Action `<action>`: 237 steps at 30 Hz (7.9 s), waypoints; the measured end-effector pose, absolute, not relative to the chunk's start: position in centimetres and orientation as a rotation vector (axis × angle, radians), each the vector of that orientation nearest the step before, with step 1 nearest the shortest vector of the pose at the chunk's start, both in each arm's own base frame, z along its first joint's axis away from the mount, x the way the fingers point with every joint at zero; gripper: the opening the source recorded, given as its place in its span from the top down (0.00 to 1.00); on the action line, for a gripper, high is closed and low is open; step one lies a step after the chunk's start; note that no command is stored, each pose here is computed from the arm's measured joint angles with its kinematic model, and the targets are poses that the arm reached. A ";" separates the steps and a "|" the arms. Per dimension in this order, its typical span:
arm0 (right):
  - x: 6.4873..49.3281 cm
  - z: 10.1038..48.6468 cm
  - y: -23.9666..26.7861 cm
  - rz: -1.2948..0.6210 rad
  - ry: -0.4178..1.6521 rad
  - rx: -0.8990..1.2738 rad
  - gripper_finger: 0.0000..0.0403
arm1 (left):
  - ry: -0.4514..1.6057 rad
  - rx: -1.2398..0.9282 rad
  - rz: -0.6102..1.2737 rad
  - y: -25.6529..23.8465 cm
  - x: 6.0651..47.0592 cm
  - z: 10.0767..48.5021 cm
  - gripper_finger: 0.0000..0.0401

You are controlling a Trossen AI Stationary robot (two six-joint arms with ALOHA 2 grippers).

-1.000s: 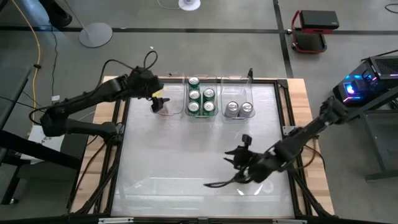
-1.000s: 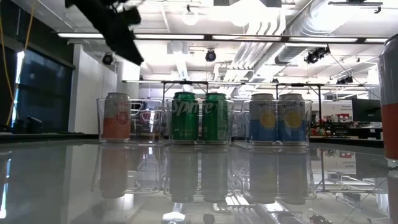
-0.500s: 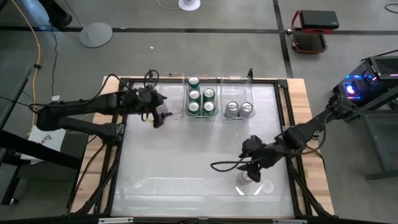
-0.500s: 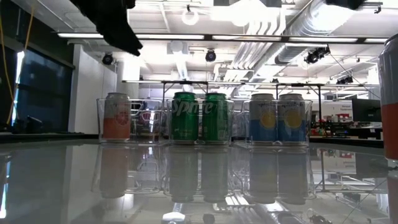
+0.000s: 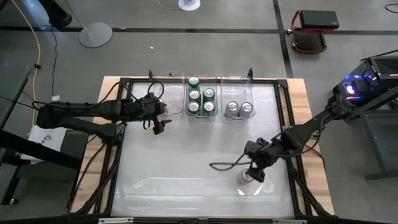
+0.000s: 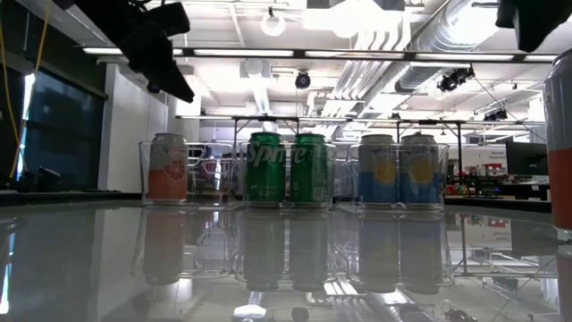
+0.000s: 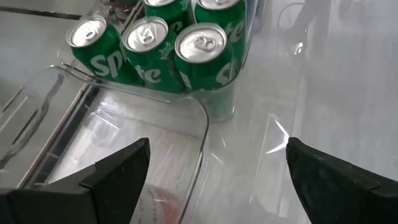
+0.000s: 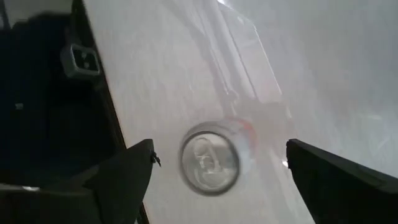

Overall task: Sort soda cans
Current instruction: Put the orange-white soda can into the left transparent bin, then return to Home Position

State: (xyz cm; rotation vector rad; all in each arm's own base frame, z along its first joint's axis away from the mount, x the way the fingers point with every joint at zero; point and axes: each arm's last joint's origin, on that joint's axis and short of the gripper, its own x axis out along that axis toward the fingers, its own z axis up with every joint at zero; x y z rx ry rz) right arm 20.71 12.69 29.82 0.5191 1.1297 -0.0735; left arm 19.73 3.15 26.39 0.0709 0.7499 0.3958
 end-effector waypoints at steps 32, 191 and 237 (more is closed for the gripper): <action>25.3 20.7 18.9 -0.015 1.285 0.234 0.27 | 0.610 0.144 0.401 2.0 19.5 27.5 0.12; 19.7 43.0 0.8 -0.254 0.518 0.076 0.15 | 0.284 -0.128 0.517 -0.9 8.2 27.5 0.12; 9.8 16.9 0.7 -0.013 -0.028 0.133 0.89 | 0.024 -0.205 0.401 0.0 5.5 24.1 0.12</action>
